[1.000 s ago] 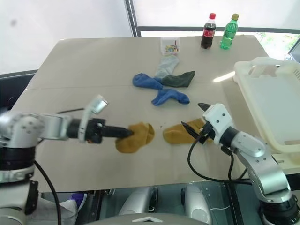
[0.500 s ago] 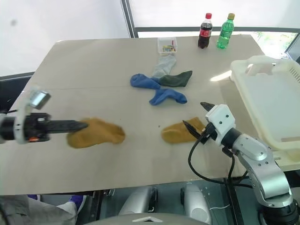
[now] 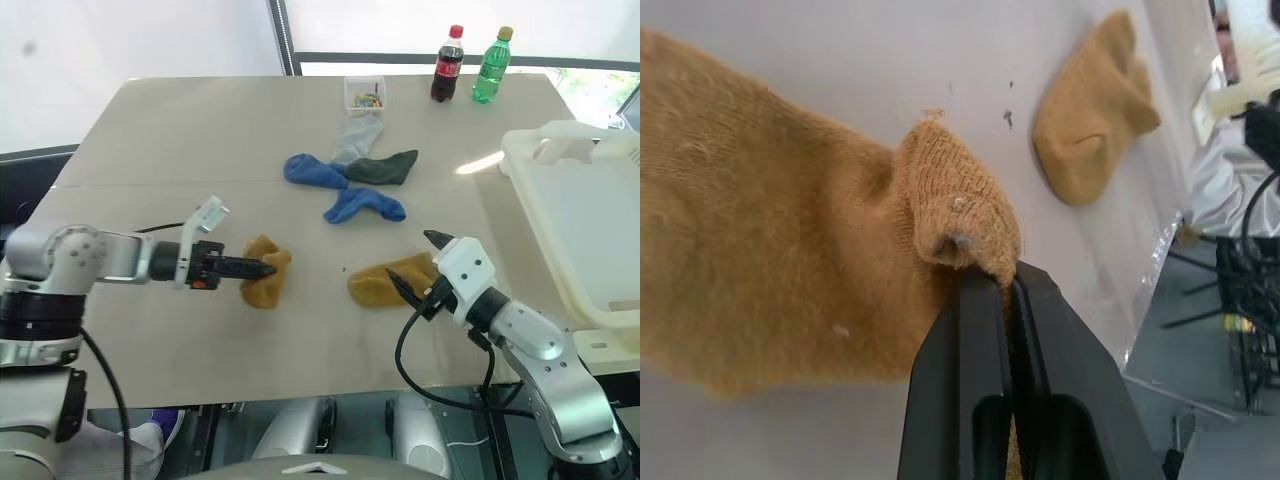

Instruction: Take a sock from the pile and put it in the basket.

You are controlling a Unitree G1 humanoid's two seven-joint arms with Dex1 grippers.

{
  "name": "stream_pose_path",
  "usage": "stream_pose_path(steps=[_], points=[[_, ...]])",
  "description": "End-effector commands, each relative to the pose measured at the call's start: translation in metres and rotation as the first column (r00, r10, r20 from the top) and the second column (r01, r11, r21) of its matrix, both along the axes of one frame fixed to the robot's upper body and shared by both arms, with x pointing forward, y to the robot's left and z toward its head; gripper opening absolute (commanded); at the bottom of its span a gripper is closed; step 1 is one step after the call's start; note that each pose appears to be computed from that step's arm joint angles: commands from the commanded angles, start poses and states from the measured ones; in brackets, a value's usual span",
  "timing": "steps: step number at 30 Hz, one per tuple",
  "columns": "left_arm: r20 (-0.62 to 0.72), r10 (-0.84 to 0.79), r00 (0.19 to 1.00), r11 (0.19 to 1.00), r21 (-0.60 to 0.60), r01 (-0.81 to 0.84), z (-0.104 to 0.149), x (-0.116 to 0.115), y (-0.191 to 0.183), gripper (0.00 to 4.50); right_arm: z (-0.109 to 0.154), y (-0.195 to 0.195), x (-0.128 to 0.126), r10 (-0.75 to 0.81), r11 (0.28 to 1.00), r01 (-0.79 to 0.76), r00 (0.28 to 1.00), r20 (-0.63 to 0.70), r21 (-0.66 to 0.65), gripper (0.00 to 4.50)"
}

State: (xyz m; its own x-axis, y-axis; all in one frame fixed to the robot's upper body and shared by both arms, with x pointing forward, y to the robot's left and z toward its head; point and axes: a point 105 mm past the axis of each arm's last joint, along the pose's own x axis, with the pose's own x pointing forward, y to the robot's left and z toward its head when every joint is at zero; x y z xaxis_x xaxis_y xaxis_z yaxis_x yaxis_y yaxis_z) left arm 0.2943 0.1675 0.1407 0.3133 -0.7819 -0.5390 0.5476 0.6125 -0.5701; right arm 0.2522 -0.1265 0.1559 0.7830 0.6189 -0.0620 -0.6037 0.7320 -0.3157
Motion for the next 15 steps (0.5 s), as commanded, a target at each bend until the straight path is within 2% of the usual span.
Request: stream_pose_path(steps=[1,5,9,11,12,15], points=[[0.092,0.052,0.994,0.998,-0.028,-0.050,0.015,0.015,-0.011,0.06,0.015,-0.001,-0.005,-0.012,1.000,0.012,0.998,0.060,-0.005,4.50],[0.115,0.069,0.991,0.994,-0.089,-0.059,0.012,0.031,-0.051,0.06,0.017,0.000,-0.004,-0.008,1.000,0.009,0.998,0.063,-0.008,4.50],[0.088,0.116,0.989,0.991,-0.078,-0.109,-0.007,0.041,-0.086,0.06,0.019,0.003,-0.003,0.012,1.000,-0.011,0.998,0.065,-0.013,4.50],[0.074,0.139,0.987,0.986,-0.100,-0.131,-0.011,0.044,-0.099,0.70,0.020,0.005,-0.003,0.025,1.000,-0.024,0.998,0.063,-0.020,4.50],[0.076,0.130,0.989,0.985,-0.121,-0.121,-0.009,0.041,-0.105,0.88,0.021,0.007,-0.003,0.030,0.999,-0.029,0.998,0.062,-0.019,4.50],[0.153,0.098,0.983,0.984,-0.161,-0.073,0.005,0.032,-0.103,1.90,0.023,0.010,-0.005,0.047,0.999,-0.047,0.998,0.050,-0.003,4.50]])
